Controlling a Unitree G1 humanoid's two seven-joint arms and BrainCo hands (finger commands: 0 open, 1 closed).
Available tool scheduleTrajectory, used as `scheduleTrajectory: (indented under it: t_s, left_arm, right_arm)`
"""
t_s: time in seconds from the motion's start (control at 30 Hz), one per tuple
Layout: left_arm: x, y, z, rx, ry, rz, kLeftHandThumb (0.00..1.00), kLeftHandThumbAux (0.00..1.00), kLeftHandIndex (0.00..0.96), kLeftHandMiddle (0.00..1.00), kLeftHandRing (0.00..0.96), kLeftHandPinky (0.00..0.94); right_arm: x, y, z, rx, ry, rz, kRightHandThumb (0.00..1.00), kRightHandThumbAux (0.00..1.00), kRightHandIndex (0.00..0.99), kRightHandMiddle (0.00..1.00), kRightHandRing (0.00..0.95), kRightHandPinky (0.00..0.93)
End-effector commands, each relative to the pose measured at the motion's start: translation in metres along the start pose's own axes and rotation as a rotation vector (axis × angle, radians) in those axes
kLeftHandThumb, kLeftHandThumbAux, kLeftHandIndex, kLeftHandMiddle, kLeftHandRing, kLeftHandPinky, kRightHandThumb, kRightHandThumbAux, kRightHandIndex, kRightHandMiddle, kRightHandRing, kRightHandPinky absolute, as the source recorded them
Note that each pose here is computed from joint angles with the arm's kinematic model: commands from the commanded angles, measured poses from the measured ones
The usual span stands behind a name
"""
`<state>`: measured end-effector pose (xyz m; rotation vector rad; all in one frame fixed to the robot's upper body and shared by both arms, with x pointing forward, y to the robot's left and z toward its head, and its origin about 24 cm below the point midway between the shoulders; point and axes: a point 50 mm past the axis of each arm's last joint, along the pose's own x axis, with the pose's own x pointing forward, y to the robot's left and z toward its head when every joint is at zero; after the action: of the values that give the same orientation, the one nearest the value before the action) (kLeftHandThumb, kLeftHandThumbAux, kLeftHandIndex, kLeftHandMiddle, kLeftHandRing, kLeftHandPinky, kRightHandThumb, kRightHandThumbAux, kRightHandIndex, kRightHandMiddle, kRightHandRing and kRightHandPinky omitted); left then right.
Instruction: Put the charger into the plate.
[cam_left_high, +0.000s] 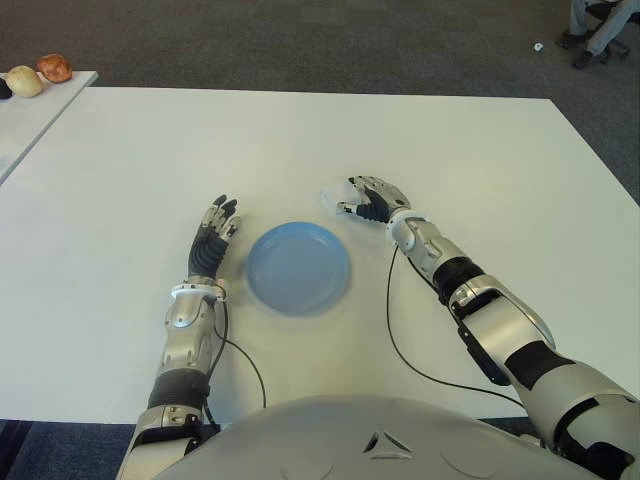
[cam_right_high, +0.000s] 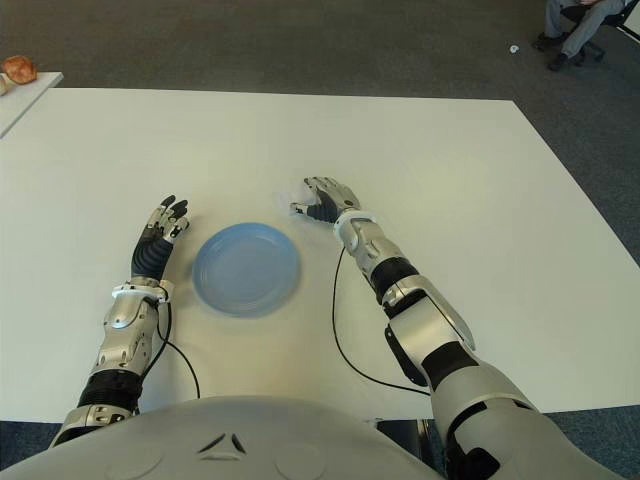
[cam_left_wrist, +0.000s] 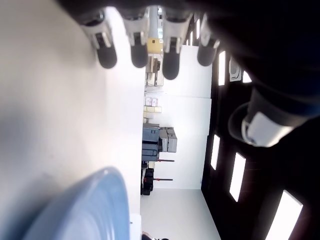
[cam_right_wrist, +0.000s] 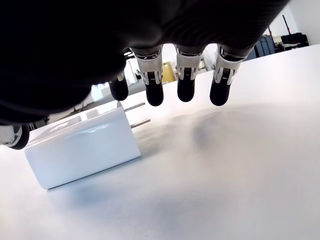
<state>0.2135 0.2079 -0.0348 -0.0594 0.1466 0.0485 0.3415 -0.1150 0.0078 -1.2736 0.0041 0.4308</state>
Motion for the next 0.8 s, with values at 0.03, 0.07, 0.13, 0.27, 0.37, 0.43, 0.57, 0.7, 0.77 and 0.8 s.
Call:
scheduleTrajectory:
  t_s: [0.03, 0.07, 0.13, 0.27, 0.37, 0.43, 0.57, 0.7, 0.77, 0.8]
  left_arm:
    - [-0.021, 0.001, -0.035, -0.024, 0.198, 0.005, 0.000, 0.536, 0.009, 0.132, 0.081, 0.000]
    - [-0.021, 0.001, -0.034, -0.026, 0.196, 0.004, 0.000, 0.535, 0.009, 0.132, 0.081, 0.000]
    - [-0.021, 0.002, -0.034, -0.029, 0.194, 0.003, 0.000, 0.535, 0.009, 0.130, 0.080, 0.000]
    - [-0.021, 0.002, -0.035, -0.034, 0.194, 0.006, 0.000, 0.534, 0.010, 0.130, 0.081, 0.000]
    - [-0.021, 0.002, -0.035, -0.037, 0.194, 0.009, 0.000, 0.534, 0.010, 0.130, 0.082, 0.000]
    - [-0.021, 0.002, -0.034, -0.037, 0.194, 0.009, 0.000, 0.533, 0.010, 0.130, 0.082, 0.000]
    - [-0.022, 0.002, -0.034, -0.034, 0.193, 0.007, 0.000, 0.532, 0.010, 0.130, 0.082, 0.000]
    - [-0.022, 0.002, -0.034, -0.033, 0.190, 0.003, 0.000, 0.532, 0.006, 0.131, 0.083, 0.000]
    - [-0.022, 0.001, -0.034, -0.033, 0.189, 0.002, 0.000, 0.532, 0.004, 0.132, 0.084, 0.000]
    - [-0.023, 0.001, -0.034, -0.034, 0.189, 0.001, 0.000, 0.531, 0.003, 0.132, 0.084, 0.000]
  right_arm:
    - [-0.003, 0.012, 0.000, -0.005, 0.013, 0.038, 0.279, 0.215, 0.000, 0.000, 0.000, 0.000]
    - [-0.003, 0.012, 0.000, -0.004, 0.011, 0.038, 0.279, 0.216, 0.000, 0.000, 0.000, 0.000]
    - [-0.003, 0.012, 0.001, -0.004, 0.010, 0.038, 0.279, 0.216, 0.000, 0.000, 0.000, 0.000]
    - [-0.003, 0.013, 0.003, -0.010, 0.004, 0.037, 0.278, 0.217, 0.000, 0.000, 0.000, 0.000]
    - [-0.002, 0.013, 0.004, -0.015, -0.004, 0.034, 0.273, 0.218, 0.000, 0.000, 0.000, 0.000]
    - [-0.002, 0.013, 0.005, -0.019, -0.013, 0.032, 0.263, 0.218, 0.000, 0.000, 0.000, 0.000]
    - [-0.001, 0.014, 0.009, -0.027, -0.033, 0.025, 0.249, 0.218, 0.000, 0.000, 0.000, 0.000]
    - [0.000, 0.014, 0.012, -0.041, -0.062, 0.015, 0.234, 0.217, 0.000, 0.000, 0.000, 0.000]
    - [0.001, 0.013, 0.014, -0.052, -0.076, 0.012, 0.232, 0.217, 0.000, 0.000, 0.000, 0.000]
    - [0.001, 0.013, 0.014, -0.055, -0.079, 0.012, 0.232, 0.216, 0.000, 0.000, 0.000, 0.000]
